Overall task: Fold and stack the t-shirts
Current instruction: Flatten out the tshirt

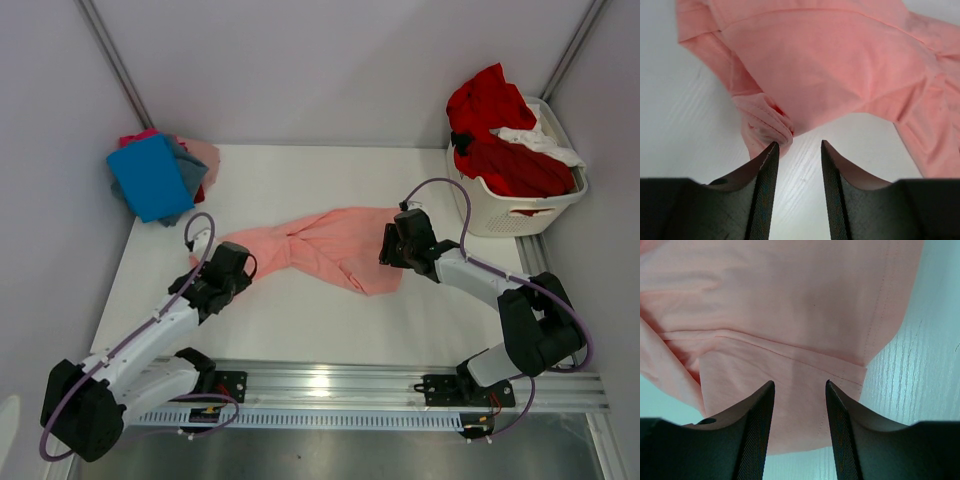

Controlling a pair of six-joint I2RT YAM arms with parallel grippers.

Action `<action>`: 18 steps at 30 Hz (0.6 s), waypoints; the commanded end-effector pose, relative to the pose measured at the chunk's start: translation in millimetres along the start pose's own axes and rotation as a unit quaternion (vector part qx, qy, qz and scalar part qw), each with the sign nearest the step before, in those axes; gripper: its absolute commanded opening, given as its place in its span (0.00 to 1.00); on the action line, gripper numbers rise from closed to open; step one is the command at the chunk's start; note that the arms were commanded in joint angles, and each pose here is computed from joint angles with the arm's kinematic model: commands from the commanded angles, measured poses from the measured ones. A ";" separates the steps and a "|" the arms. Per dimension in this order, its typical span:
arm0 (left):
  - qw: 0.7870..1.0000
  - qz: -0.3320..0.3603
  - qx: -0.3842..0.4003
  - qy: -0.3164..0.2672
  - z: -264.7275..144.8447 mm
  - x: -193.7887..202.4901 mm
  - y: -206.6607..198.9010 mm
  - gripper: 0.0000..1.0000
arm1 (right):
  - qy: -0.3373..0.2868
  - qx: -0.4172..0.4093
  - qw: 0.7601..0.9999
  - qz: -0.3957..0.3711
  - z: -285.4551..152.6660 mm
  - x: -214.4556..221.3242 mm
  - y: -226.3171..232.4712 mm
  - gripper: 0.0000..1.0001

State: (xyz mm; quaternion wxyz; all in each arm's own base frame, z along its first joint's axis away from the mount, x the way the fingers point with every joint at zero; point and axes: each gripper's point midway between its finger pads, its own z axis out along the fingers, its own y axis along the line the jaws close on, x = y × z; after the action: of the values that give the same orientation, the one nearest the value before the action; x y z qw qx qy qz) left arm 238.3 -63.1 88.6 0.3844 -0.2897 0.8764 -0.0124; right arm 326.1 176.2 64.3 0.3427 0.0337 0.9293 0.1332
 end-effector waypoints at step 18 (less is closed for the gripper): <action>0.989 0.026 -0.143 -0.014 -19.0 -3.8 65.6 0.46 | -0.001 -0.006 1.000 -0.005 -2.0 2.2 2.2 0.49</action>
State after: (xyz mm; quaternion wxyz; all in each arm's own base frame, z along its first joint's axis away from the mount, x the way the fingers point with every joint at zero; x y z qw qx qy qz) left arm 222.2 -64.6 83.2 0.3539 -0.2606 0.8982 -0.0094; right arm 324.7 176.9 63.3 0.3409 0.0310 0.9300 0.1340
